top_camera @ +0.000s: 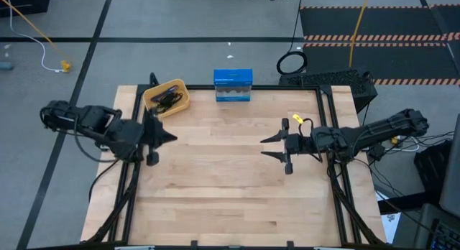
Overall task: Pick and place USB-C Cables
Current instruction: Return to Home Position
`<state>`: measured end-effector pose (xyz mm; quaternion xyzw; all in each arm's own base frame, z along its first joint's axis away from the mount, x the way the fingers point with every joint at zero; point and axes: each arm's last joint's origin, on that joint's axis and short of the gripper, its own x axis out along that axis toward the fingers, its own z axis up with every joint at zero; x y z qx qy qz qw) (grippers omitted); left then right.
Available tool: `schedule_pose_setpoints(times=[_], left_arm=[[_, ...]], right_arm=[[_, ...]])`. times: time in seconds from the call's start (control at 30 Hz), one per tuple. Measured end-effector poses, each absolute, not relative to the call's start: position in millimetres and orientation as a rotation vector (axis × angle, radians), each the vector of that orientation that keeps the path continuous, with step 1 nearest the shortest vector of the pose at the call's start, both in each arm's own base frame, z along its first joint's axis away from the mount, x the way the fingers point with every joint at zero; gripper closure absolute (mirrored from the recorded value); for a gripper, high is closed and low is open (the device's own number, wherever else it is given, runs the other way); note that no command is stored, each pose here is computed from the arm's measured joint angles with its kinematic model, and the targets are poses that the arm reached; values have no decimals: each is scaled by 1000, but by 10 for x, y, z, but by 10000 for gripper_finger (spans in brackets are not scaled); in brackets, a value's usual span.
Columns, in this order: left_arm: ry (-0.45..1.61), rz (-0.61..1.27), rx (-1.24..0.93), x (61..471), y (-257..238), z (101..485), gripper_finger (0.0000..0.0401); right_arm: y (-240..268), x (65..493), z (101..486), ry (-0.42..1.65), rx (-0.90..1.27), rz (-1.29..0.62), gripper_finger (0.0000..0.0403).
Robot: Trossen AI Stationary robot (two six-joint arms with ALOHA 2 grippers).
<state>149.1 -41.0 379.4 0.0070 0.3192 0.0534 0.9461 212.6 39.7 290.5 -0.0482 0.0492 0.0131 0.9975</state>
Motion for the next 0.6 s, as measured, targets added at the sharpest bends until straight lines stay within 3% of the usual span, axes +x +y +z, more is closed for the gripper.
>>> schedule_pose_setpoints(times=[0.3,0.6], left_arm=[[529,-13,131,1626,-589,3423,392],[379,3,141,1508,-527,3083,389]], right_arm=[[393,2105,2923,91,-111,27,257],[387,2072,2880,129,-150,31,335]])
